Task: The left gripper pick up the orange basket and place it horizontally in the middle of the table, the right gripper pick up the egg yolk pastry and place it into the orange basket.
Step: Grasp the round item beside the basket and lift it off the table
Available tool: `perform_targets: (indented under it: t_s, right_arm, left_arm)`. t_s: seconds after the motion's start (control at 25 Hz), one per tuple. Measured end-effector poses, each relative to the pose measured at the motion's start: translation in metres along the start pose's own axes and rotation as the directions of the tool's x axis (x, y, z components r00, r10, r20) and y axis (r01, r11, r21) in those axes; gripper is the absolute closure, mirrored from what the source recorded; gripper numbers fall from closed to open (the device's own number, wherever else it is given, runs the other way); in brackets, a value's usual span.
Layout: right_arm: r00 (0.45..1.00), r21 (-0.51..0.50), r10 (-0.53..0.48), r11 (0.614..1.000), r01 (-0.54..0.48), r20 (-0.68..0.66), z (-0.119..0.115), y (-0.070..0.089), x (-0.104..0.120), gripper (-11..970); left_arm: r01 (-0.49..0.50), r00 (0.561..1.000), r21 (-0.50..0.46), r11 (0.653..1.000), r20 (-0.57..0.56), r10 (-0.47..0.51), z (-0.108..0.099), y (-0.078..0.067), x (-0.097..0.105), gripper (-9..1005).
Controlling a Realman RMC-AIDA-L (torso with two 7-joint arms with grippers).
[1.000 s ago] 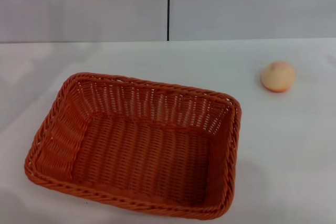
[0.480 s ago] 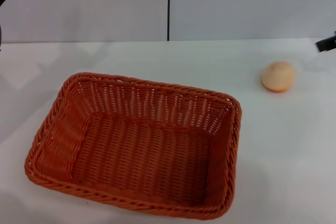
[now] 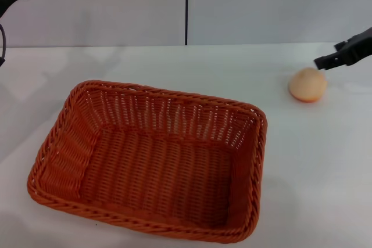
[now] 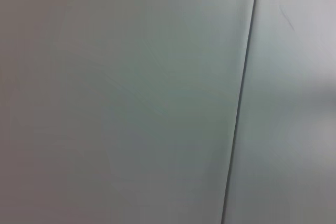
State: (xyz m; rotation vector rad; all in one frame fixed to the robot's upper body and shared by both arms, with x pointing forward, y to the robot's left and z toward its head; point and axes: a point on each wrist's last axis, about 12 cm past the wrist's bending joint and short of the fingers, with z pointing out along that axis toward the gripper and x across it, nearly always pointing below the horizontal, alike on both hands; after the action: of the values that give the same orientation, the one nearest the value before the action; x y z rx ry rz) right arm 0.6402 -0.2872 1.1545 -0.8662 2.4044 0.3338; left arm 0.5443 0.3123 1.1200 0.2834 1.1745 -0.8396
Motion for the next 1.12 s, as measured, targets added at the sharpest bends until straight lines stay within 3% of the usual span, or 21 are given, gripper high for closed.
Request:
perform_targets:
  t_s: [0.56,1.04,1.12]
  right_arm:
    - [0.999,-0.03,-0.02,0.999,0.019,-0.032,0.029,0.017,0.01,405]
    - [1.0,-0.023,0.001,1.0,-0.001,-0.029,0.027,0.015,0.017,418]
    - [1.0,-0.017,0.002,1.0,-0.002,-0.027,0.026,0.014,0.018,562]
  left_arm:
    - [0.004,1.0,-0.006,1.0,0.003,-0.004,-0.001,0.0,0.001,183]
    - [0.016,1.0,-0.014,1.0,0.004,-0.016,-0.003,0.0,0.003,183]
    - [0.016,1.0,-0.015,1.0,0.003,-0.016,-0.003,0.0,0.003,183]
